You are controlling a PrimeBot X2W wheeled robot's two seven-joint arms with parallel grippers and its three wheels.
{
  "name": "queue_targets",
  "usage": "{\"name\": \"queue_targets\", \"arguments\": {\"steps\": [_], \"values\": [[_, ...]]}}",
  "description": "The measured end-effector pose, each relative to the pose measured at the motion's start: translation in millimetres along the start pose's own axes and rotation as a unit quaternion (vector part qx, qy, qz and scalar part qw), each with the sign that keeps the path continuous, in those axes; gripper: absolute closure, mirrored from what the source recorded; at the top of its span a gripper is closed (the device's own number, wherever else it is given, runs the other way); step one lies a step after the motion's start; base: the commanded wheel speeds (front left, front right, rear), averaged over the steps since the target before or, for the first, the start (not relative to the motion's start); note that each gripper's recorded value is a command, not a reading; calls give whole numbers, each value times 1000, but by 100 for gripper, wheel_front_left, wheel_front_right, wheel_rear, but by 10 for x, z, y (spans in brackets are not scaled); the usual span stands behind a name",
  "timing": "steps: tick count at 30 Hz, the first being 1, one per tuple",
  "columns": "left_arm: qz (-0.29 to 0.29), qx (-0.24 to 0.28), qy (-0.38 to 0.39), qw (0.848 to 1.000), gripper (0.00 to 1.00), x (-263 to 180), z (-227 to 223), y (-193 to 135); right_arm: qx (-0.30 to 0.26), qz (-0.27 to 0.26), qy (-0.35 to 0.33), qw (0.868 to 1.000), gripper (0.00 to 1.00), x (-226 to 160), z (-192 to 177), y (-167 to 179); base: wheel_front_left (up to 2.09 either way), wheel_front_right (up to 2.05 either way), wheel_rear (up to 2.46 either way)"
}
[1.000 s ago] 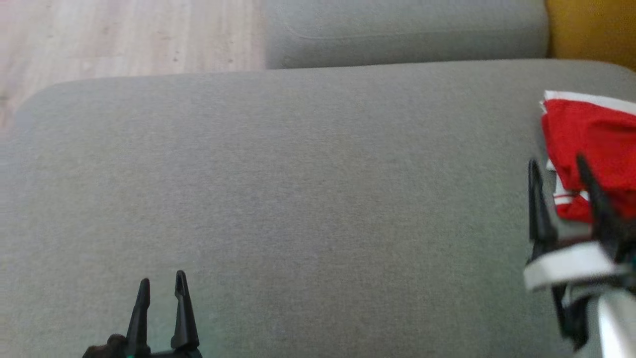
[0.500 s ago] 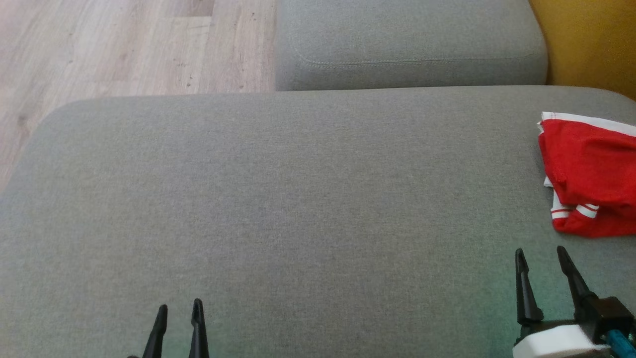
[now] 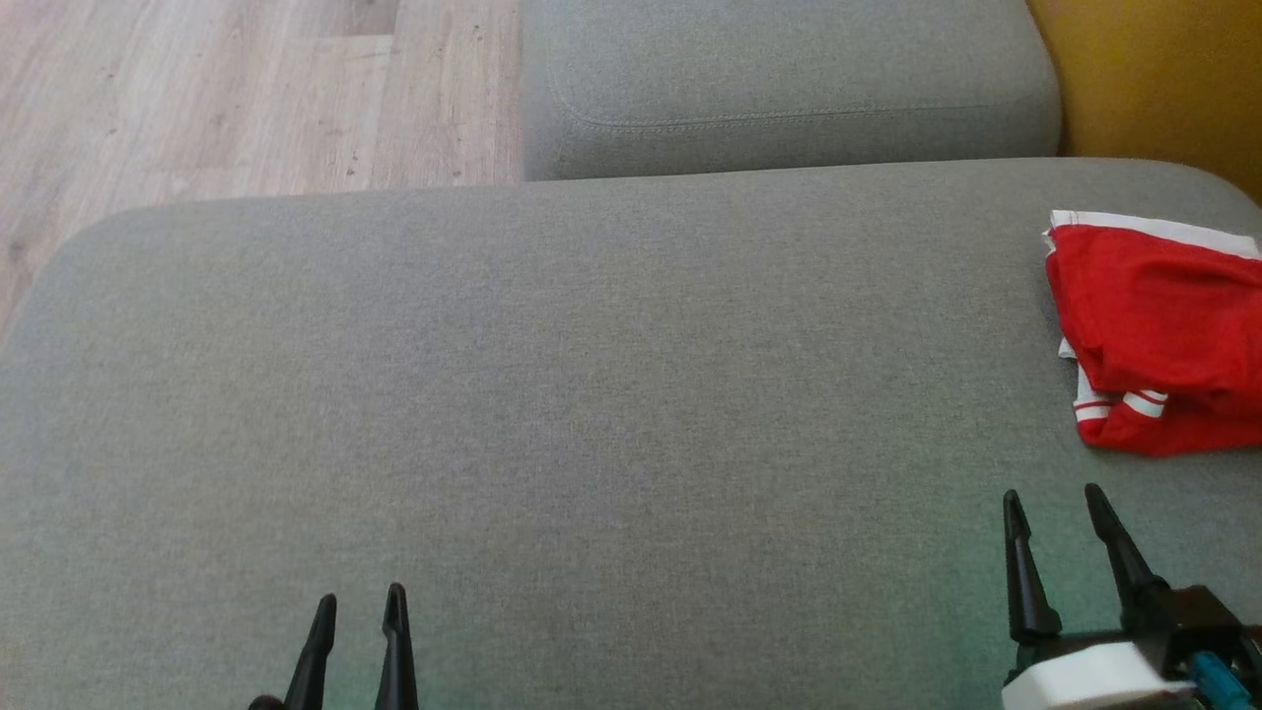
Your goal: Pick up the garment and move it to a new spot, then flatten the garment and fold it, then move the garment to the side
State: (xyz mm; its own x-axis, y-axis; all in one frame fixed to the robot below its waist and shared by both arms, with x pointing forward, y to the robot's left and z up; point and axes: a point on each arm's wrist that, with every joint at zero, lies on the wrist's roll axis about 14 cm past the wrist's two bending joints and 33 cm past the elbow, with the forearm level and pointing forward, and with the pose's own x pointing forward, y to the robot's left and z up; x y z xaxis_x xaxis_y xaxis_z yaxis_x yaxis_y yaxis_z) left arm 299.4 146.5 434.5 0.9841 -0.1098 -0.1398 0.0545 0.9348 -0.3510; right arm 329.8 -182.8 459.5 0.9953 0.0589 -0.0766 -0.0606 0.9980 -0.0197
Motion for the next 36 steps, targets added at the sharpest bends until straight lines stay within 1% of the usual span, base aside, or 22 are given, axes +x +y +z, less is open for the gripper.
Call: {"name": "queue_targets", "arguments": {"steps": [4, 5, 8, 10, 15, 23, 36], "values": [[0, -4, 1, 1000, 0, 10, -8, -8, 0, -1, 2, 1000, 0, -14, -13, 0, 0, 0, 0], [2, -4, 8, 1000, 100, -1, -47, 5, 1, -1, 10, 1000, 100, -28, -65, -1, 0, 0, 0], [11, -9, 31, 999, 100, -64, -187, 48, 8, -3, 40, 999, 100, -111, -247, -1, 0, 0, 0], [14, -20, 32, 999, 100, -72, -199, 59, 21, -7, 45, 999, 100, -127, -273, -11, 0, 0, 0], [20, -39, 34, 998, 100, -69, -200, 73, 45, -14, 47, 998, 100, -125, -278, -29, 0, 0, 0], [28, -82, 30, 996, 100, -9, -157, 96, 101, -29, 44, 993, 100, -84, -250, -68, 0, 0, 0], [46, -144, 23, 988, 100, 56, -97, 175, 183, -48, 41, 981, 100, -32, -226, -121, 0, 0, 0]]}}
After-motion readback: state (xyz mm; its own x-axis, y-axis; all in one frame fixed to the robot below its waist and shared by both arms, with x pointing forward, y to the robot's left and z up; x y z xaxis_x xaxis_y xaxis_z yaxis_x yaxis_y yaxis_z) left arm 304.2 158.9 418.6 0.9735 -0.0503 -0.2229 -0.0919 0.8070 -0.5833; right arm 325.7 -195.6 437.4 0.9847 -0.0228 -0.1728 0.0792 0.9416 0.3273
